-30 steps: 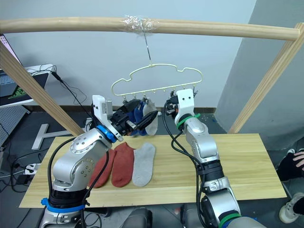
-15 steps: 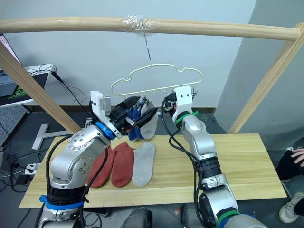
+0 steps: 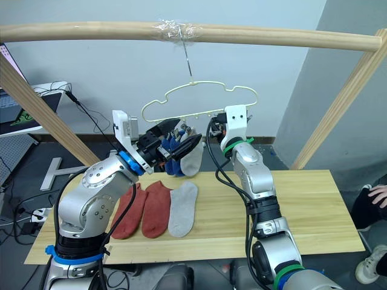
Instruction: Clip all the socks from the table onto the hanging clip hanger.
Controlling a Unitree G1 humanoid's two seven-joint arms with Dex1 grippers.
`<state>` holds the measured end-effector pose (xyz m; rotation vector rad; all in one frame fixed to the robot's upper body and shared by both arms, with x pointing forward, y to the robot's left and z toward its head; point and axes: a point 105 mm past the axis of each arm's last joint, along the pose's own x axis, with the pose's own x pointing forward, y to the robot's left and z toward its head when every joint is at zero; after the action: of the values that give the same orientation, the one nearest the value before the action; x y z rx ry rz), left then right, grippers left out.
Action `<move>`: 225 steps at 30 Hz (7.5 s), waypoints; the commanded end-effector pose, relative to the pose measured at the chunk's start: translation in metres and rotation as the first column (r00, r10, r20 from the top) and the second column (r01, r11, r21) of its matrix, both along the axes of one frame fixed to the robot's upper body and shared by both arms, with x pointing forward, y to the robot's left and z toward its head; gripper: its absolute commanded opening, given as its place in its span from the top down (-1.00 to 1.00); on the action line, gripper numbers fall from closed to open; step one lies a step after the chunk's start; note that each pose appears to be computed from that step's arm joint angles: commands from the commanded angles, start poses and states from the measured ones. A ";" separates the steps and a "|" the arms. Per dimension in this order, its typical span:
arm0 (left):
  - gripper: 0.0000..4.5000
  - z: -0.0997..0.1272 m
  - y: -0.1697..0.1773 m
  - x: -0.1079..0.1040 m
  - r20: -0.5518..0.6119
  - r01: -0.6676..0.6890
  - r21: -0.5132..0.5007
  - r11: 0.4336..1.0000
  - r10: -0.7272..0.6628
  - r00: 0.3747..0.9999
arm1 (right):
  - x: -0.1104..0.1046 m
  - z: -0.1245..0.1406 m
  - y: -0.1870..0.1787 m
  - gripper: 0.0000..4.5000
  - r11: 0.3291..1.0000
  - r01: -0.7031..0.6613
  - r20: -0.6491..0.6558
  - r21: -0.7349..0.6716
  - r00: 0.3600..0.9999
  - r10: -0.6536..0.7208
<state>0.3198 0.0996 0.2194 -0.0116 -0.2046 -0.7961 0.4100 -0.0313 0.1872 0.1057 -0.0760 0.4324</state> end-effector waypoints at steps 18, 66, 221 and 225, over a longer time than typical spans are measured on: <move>-1.00 0.017 -0.006 -0.009 0.062 0.037 -0.025 0.999 -0.036 0.997 | -0.003 0.020 0.002 0.80 0.999 -0.022 0.069 0.032 0.997 0.019; 0.73 -0.253 0.022 0.014 -0.454 -0.026 0.426 0.904 0.238 0.858 | -0.019 0.005 -0.021 1.00 0.997 -0.026 0.005 -0.068 1.000 0.026; -1.00 -0.003 -0.002 -0.015 -0.011 0.065 0.029 0.997 -0.065 0.998 | -0.002 0.007 -0.027 0.10 0.991 0.112 0.146 -0.077 0.984 -0.099; -1.00 0.000 -0.003 -0.015 0.000 0.072 0.028 0.997 -0.072 0.997 | 0.001 0.011 -0.026 0.10 0.991 0.117 0.156 -0.069 0.982 -0.105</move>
<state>0.3116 0.1008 0.2018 -0.0077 -0.1253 -0.8470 0.4102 -0.0582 0.1747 -0.0175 -0.1338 0.3362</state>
